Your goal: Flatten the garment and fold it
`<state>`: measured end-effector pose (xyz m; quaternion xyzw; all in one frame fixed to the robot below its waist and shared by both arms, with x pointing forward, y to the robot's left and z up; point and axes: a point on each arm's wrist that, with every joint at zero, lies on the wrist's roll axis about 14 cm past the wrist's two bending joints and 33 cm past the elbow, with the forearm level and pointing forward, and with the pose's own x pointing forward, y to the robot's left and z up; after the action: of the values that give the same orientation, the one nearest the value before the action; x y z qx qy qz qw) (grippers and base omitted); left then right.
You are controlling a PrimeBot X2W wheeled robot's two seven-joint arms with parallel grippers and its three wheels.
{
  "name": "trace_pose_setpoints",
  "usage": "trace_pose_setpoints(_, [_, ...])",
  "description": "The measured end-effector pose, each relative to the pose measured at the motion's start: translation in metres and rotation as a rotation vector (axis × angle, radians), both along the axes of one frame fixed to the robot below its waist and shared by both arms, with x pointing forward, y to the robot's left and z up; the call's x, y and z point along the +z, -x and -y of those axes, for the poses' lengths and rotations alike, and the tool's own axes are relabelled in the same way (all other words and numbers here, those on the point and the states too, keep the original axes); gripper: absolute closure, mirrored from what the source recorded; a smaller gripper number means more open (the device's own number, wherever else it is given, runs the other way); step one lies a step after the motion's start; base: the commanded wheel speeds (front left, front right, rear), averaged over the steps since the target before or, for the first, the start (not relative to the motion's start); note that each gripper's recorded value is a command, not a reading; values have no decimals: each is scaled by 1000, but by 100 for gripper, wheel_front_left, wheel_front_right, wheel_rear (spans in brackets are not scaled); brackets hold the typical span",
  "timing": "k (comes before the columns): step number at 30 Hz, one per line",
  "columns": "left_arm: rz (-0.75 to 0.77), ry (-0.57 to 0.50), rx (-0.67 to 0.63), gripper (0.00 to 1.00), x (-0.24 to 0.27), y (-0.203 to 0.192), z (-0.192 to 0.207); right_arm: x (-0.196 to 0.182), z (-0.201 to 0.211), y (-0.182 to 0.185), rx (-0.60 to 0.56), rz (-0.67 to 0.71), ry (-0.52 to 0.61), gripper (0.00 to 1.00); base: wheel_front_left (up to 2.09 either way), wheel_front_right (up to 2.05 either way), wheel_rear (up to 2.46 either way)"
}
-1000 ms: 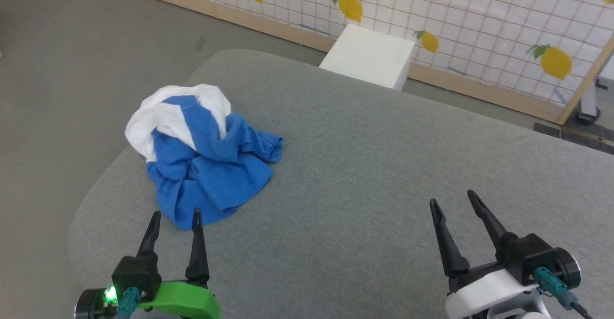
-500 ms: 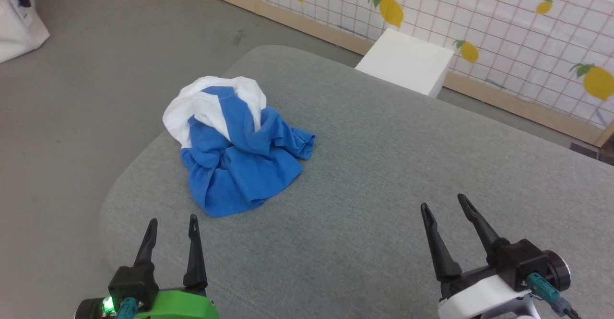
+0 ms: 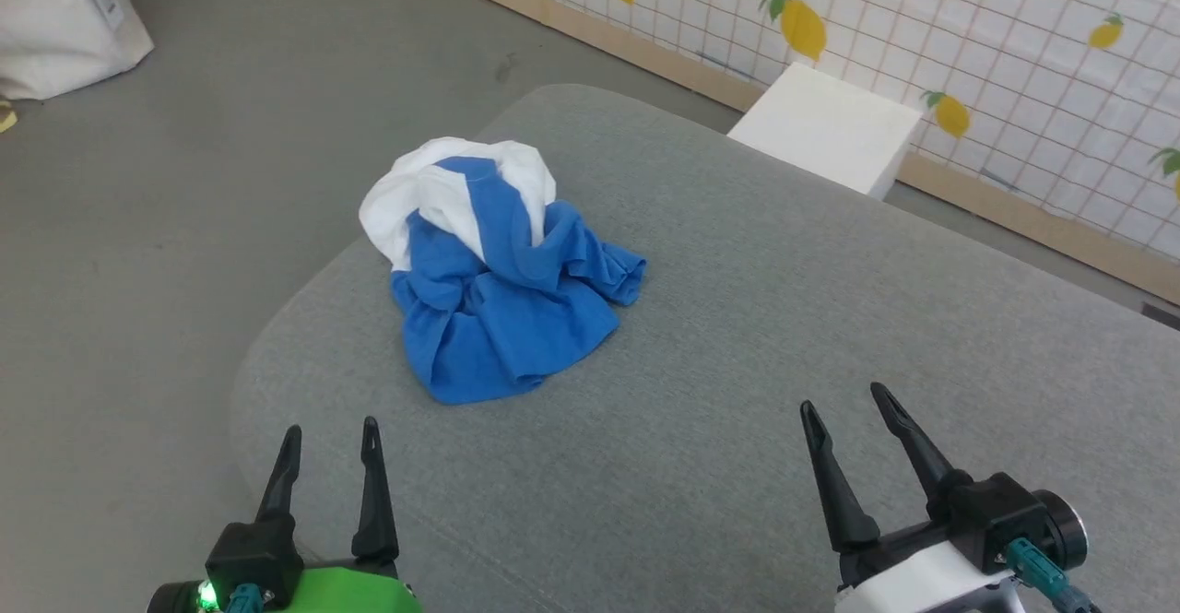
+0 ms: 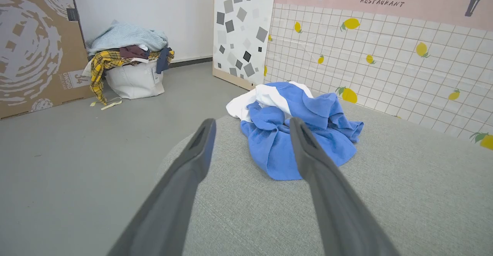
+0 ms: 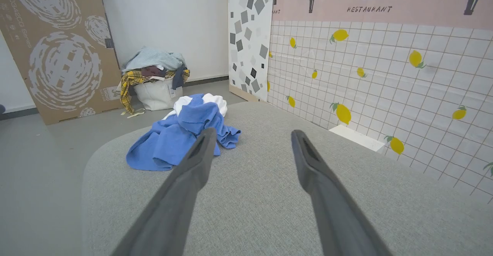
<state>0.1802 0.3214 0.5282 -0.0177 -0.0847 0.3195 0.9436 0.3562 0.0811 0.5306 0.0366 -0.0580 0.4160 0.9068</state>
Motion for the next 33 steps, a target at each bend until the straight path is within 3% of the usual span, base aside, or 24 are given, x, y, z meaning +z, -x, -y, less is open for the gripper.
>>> trace_pose_setpoints(19, [-2, 26, 38, 0, -7, 13, -2, -1, -11, 4, 38, -4, -15, 0, 0, 0, 0])
trace_pose_setpoints(23, [60, 72, 62, 0, 2, 11, -10, -3, -9, 0, 30, -9, -21, 0, 0, 0, 0])
trace_pose_setpoints(29, [134, 2, -59, 0, 48, -33, -17, -3, -8, -8, 22, -7, -22, 0, 0, 0, 0])
trace_pose_setpoints(33, [190, -131, -152, 0, 124, -80, -32, 1, -11, -21, 16, 11, -18, 0, 0, 0, 0])
